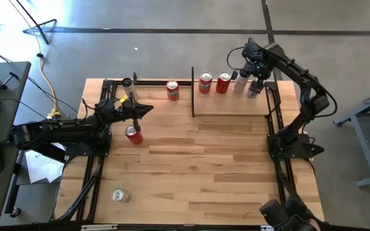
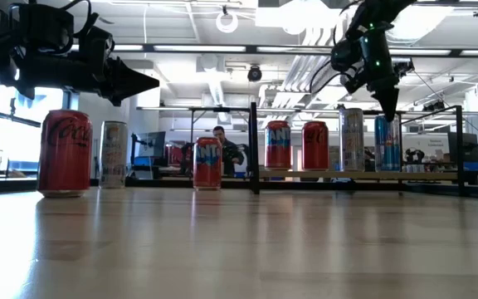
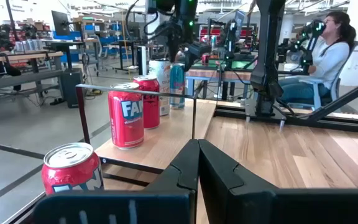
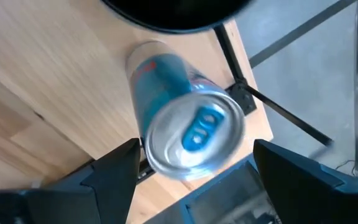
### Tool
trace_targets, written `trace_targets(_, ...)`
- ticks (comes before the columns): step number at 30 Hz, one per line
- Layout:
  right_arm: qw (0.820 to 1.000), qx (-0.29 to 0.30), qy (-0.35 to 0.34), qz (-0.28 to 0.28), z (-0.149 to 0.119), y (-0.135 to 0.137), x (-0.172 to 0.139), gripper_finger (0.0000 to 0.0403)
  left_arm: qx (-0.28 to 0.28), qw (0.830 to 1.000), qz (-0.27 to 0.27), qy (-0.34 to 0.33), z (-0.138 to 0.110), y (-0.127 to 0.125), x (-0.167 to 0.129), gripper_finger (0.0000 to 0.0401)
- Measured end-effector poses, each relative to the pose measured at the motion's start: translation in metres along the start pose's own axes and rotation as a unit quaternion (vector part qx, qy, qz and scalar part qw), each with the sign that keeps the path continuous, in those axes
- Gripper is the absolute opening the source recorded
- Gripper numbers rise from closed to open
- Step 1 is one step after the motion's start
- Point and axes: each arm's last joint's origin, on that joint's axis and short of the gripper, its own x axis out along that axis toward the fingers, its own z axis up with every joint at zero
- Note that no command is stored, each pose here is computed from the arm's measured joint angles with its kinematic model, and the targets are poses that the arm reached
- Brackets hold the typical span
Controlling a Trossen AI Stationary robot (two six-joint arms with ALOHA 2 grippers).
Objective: Place canned beverage on shelf
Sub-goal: Put the right blue soda can on the shelf
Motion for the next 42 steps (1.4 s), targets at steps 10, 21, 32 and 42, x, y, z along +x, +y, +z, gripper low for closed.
trace_targets(10, 0.990, 0.130, -0.025, 0.038, -0.013, -0.005, -0.038, 0.0246, 0.000, 1.000, 0.000, 0.000, 0.000, 0.000, 0.000, 0.0000)
trace_targets(21, 0.970, 0.226, -0.053, 0.073, -0.031, 0.051, -0.016, 0.0016, 0.014, 1.000, 0.001, -0.001, 0.000, 0.000, 0.000, 0.0000)
trace_targets(32, 0.946, 0.306, -0.101, 0.028, -0.025, 0.072, 0.034, 0.0003, 0.008, 1.000, 0.016, -0.002, 0.000, 0.005, -0.001, 0.0000)
trace_targets(42, 0.934, 0.339, -0.109, -0.032, -0.026, 0.058, 0.045, 0.0001, 0.001, 1.000, 0.016, -0.001, 0.000, 0.005, -0.001, 0.0000)
